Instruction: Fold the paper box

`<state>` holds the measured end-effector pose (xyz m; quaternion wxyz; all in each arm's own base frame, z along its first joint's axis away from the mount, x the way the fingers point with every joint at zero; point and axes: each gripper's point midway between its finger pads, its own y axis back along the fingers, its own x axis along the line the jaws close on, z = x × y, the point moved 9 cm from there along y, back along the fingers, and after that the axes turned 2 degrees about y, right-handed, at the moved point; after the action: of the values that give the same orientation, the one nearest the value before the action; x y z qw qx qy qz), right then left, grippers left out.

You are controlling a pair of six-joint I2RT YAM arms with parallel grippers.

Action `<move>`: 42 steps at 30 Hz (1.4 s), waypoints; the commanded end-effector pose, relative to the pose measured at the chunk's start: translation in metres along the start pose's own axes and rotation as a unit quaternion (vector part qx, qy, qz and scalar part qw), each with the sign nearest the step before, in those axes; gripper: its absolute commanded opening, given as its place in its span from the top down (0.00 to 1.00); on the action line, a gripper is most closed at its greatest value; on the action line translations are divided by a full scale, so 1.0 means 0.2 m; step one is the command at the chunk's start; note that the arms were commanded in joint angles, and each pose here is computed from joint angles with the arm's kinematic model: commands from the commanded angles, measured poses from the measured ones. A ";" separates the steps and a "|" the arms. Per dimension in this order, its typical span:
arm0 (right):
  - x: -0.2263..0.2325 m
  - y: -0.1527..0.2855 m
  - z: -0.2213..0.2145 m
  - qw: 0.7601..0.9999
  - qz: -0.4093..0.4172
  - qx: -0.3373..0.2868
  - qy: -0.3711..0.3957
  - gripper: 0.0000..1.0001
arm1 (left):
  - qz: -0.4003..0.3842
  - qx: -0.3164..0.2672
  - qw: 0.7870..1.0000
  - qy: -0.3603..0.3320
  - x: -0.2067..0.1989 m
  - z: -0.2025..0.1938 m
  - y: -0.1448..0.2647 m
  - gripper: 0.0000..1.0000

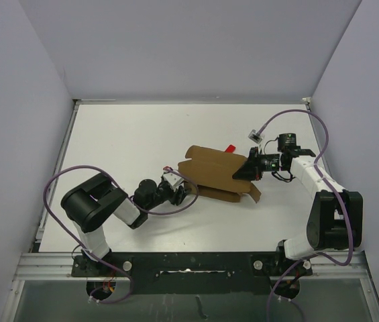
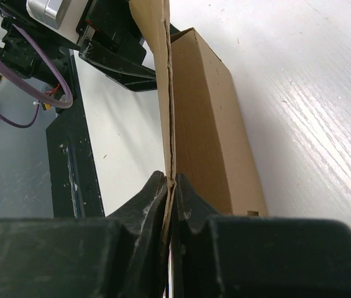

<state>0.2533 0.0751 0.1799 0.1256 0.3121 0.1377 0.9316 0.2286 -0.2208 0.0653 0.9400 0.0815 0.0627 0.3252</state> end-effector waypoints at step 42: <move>0.03 -0.02 0.03 0.999 0.034 -0.019 0.007 1.00 | 0.099 -0.082 0.988 0.081 -0.10 0.10 -0.13 0.92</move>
<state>0.2548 0.0769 0.1778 0.1154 0.3254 0.1255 0.9301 0.2257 -0.2450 0.0601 0.8974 0.0302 0.0986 0.4290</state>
